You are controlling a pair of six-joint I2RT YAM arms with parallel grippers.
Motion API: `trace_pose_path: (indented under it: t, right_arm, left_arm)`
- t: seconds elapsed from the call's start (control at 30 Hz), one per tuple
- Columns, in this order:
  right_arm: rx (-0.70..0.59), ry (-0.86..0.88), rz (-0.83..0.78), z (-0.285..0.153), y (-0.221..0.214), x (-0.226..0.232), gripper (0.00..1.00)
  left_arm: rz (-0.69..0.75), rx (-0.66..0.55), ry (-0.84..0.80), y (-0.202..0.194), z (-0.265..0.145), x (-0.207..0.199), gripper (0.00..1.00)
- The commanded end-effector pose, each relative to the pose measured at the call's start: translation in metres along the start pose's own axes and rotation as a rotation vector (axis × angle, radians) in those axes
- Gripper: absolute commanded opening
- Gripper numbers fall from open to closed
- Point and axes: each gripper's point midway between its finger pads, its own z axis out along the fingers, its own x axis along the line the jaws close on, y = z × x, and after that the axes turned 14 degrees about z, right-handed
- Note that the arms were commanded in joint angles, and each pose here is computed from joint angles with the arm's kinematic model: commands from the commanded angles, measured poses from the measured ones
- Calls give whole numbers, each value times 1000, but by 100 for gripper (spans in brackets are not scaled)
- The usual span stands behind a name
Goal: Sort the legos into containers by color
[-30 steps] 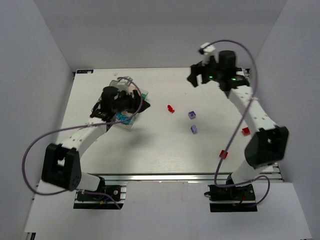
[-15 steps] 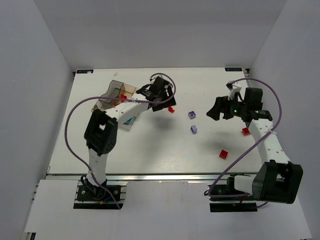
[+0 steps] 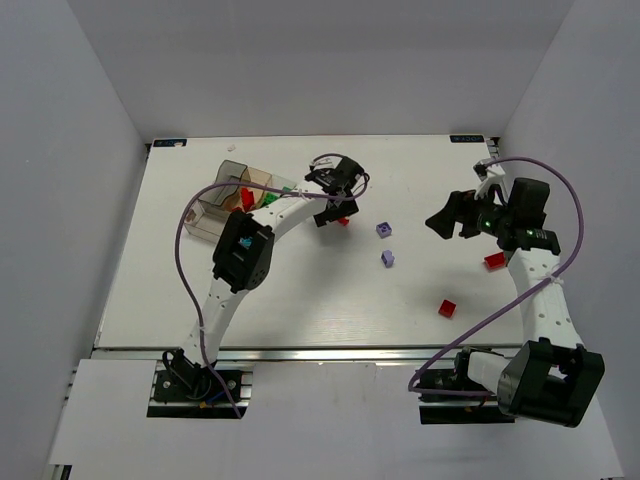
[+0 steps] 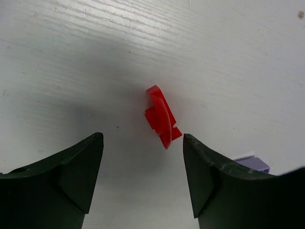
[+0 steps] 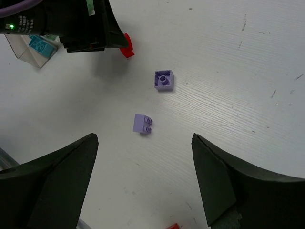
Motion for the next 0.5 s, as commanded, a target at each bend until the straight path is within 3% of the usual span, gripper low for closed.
trace_pose_path:
  t: [0.0, 0.2, 0.23, 0.33, 0.47]
  right_arm:
    - [-36, 38, -28, -6, 7, 7, 84]
    - [-52, 46, -19, -10, 9, 4, 84]
    - [-53, 45, -18, -10, 8, 3, 83]
    - [-52, 53, -10, -11, 7, 3, 83]
    - [-47, 56, 5, -12, 4, 1, 81]
  left_arm:
    - [-45, -58, -14, 21, -6, -10, 76]
    - [-40, -36, -26, 13, 13, -18, 60]
    - [-44, -32, -24, 12, 13, -17, 48]
    - [-48, -43, -18, 11, 12, -13, 25]
    - [-48, -89, -39, 26, -9, -12, 2]
